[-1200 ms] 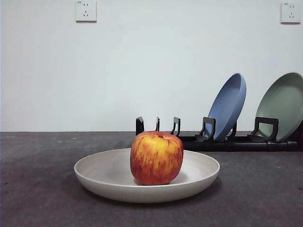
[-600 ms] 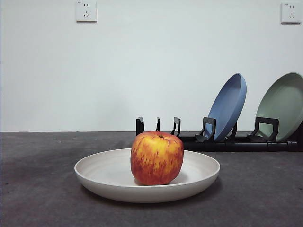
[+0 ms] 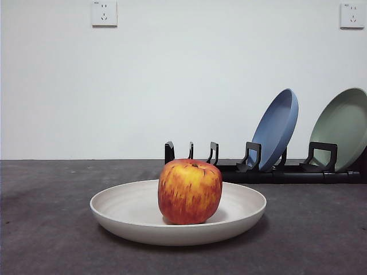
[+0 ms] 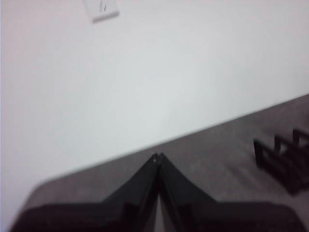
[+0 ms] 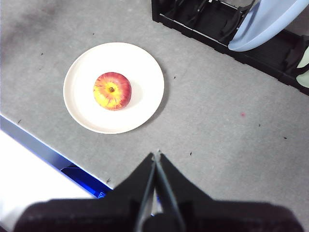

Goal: Take the yellow plate from the plate rack,put the plate on the table,take the apple from the table,put the apple in the plate

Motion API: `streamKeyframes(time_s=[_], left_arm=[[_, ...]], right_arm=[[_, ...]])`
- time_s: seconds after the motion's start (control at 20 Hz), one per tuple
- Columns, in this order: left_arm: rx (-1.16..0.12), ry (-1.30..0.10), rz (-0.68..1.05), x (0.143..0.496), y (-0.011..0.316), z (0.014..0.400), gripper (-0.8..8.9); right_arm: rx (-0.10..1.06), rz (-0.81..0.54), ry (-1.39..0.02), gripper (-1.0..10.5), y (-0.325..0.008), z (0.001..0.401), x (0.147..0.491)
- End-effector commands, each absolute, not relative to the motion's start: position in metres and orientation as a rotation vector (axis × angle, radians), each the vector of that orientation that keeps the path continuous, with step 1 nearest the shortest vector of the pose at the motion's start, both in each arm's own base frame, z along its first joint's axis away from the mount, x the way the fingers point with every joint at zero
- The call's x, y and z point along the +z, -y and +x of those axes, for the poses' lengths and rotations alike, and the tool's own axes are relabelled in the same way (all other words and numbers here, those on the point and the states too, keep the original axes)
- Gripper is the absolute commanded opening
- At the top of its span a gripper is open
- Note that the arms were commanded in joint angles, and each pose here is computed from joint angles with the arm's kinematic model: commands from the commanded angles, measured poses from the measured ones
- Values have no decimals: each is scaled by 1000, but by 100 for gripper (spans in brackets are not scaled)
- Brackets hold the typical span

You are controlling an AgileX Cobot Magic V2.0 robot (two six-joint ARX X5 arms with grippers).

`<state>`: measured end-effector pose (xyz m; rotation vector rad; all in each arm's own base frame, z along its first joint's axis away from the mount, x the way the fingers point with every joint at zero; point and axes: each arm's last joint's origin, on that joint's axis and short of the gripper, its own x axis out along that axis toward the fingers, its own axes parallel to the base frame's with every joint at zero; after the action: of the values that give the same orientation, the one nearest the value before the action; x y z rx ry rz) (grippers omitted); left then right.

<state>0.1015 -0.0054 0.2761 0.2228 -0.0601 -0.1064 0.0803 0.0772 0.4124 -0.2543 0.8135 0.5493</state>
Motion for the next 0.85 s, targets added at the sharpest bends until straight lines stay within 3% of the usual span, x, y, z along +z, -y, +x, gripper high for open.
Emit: streamKeyframes(time_s=[0.05, 0.4, 0.55, 0.85], left_arm=[[-101, 13, 146, 237, 4, 102, -3], [-88, -84, 14, 158, 3, 99, -3], [-69, -156, -4, 150, 1, 96, -3], [-66, -163, -38, 150, 1, 96, -3]], right_arm=[[545, -270, -838, 1, -77, 80, 410], [545, -271, -840, 1, -78, 80, 410], [545, -271, -840, 1, -77, 80, 410], [544, -271, -840, 1, -78, 81, 410]])
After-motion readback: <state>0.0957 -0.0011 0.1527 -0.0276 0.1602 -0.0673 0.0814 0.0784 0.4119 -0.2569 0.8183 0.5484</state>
